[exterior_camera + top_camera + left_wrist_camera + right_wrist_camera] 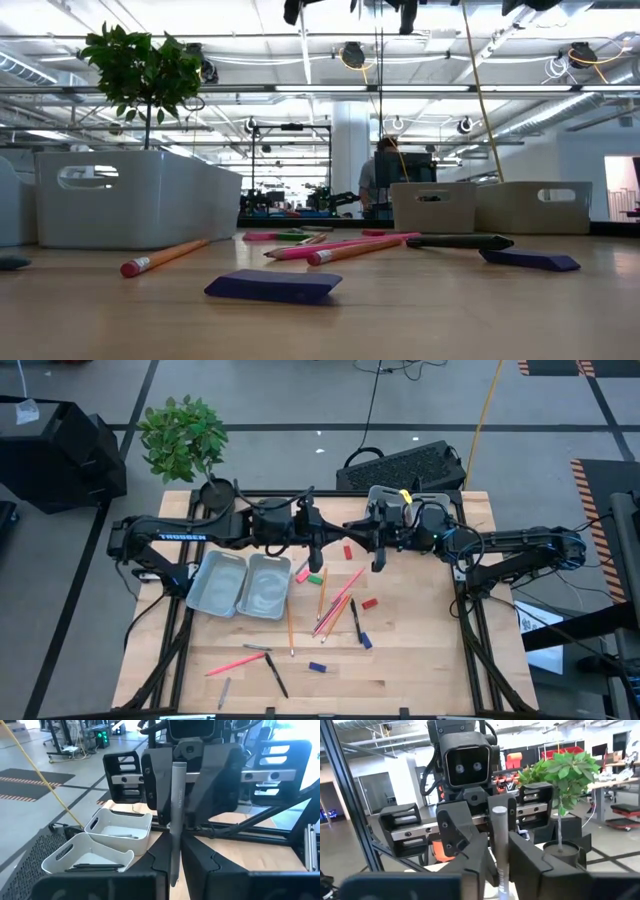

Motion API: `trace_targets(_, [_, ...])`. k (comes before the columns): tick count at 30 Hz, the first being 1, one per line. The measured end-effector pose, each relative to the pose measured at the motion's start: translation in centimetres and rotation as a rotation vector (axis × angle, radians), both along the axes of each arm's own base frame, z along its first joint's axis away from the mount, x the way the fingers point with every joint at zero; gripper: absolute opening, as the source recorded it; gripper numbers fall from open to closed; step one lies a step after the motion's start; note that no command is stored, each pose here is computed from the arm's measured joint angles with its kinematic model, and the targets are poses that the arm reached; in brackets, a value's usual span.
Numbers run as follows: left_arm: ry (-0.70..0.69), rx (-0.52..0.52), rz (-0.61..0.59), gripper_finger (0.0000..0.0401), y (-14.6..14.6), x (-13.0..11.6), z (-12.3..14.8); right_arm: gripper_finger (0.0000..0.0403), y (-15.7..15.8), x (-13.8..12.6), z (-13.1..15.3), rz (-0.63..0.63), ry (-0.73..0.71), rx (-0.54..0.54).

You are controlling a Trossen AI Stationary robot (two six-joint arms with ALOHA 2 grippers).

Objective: Sort crayons/erasers/pens/pencils in bins
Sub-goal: Put the gray crayon into the top right gray bin

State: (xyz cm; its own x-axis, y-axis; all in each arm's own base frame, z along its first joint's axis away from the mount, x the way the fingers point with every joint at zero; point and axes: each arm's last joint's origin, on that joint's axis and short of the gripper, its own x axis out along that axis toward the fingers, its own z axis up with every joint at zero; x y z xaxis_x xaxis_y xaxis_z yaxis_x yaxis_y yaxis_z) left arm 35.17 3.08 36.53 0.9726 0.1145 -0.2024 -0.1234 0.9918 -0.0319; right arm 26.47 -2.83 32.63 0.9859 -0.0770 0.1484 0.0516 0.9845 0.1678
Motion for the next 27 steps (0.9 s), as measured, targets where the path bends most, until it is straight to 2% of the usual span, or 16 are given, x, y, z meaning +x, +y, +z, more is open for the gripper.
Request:
trace_targets(4, [-0.007,-0.018,0.003,0.0035,0.0,0.0,0.0,0.0018,0.0,0.0,0.0,-0.004,-0.001,-0.016])
trace_targets(10, [-0.015,-0.077,0.017,0.0044,0.1,0.0,0.1,0.0022,0.0,0.0,0.0,-0.008,0.0,-0.017])
trace_targets(16, [0.009,-0.094,0.034,0.0119,0.2,-0.9,0.5,0.0019,0.0,-0.2,0.0,-0.014,0.021,-0.008])
trace_targets(21, [0.11,-0.097,0.103,0.0191,1.5,-3.9,1.4,0.0019,-0.6,-0.8,1.5,-0.114,0.131,-0.035])
trace_targets(27, [0.222,-0.116,0.21,0.0239,3.5,-9.2,2.8,0.0019,-3.5,-2.3,3.4,-0.295,0.439,-0.014])
